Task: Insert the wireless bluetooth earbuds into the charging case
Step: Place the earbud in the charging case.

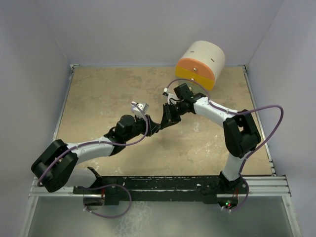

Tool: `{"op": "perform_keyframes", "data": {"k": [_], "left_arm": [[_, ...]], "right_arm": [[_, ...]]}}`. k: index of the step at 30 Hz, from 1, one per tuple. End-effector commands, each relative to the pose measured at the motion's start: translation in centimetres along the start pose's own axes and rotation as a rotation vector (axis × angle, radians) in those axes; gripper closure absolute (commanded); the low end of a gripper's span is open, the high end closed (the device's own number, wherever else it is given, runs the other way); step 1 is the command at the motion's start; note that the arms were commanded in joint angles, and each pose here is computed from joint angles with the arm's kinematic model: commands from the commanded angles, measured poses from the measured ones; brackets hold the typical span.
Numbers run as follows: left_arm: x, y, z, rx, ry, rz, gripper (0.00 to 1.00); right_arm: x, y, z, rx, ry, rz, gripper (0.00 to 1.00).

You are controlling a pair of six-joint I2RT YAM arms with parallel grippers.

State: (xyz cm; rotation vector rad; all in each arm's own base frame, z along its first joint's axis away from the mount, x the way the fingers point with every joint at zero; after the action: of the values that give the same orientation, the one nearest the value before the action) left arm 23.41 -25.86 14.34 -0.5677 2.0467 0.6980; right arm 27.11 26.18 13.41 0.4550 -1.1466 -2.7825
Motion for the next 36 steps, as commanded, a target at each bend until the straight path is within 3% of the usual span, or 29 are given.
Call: {"op": "perform_keyframes", "data": {"k": [1, 29, 36], "left_arm": [[-3.1, 0.0, -2.6, 0.096, 0.057, -0.132, 1.0], [-0.3, 0.2, -1.4, 0.092, 0.221, -0.167, 1.0], [-0.1, 0.4, -1.4, 0.092, 0.237, -0.17, 1.0]], "right_arm": [[-2.4, 0.5, 1.8, -0.041, 0.051, -0.052, 0.97], [-4.5, -0.4, 0.8, 0.052, 0.046, -0.018, 0.83], [-4.7, -0.5, 0.8, 0.057, 0.041, -0.016, 0.74]]}}
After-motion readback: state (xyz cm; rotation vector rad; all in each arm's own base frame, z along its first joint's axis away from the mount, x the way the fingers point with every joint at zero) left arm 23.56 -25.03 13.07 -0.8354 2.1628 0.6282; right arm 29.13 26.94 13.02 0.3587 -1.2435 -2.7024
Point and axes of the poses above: each gripper's point midway between its finger pads, its own y axis back along the fingers, its own z axis along the line the jaws close on, x = y × z, the point moved 5 cm from there along y, back along the fingers, and after that the axes turned 2 degrees about -y, right-handed, at the moved point
